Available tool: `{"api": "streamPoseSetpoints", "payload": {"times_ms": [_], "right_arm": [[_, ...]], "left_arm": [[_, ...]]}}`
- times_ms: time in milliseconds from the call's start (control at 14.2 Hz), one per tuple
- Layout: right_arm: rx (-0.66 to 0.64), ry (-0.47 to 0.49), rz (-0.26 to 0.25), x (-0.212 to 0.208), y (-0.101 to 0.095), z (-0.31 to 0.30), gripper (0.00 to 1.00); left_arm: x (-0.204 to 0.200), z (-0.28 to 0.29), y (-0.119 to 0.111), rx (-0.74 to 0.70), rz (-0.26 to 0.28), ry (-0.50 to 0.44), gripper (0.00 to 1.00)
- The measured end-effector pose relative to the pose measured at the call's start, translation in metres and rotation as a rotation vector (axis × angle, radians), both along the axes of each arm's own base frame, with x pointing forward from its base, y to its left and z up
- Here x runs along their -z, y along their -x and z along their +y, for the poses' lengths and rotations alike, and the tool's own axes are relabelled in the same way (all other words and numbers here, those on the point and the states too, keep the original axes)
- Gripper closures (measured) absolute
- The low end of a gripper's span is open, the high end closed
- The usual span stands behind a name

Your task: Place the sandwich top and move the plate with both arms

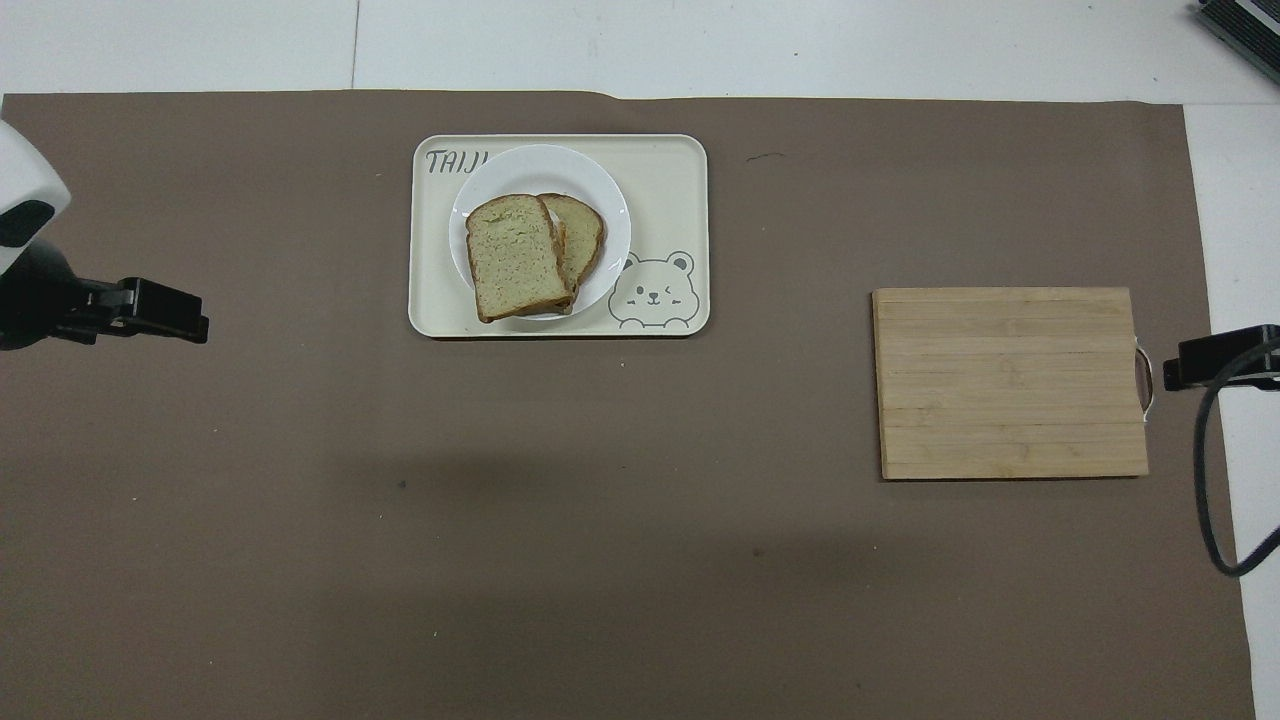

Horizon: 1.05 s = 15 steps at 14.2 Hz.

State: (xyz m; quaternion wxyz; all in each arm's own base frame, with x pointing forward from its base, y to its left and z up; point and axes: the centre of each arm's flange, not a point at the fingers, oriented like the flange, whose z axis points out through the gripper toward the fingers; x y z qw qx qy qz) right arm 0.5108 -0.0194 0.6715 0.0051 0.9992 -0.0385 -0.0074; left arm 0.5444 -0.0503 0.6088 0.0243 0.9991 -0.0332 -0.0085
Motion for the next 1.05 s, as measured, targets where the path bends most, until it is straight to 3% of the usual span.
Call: {"api": "streamPoseSetpoints", "payload": {"times_ms": [281, 1053], "right_arm": [[-0.001, 0.000, 0.004, 0.001, 0.001, 0.000, 0.00], [-0.001, -0.001, 0.009, 0.003, 0.003, 0.000, 0.00]], "left_arm": [[-0.016, 0.001, 0.019, 0.001, 0.011, -0.005, 0.00], [-0.016, 0.001, 0.020, 0.006, 0.012, -0.007, 0.00]]}}
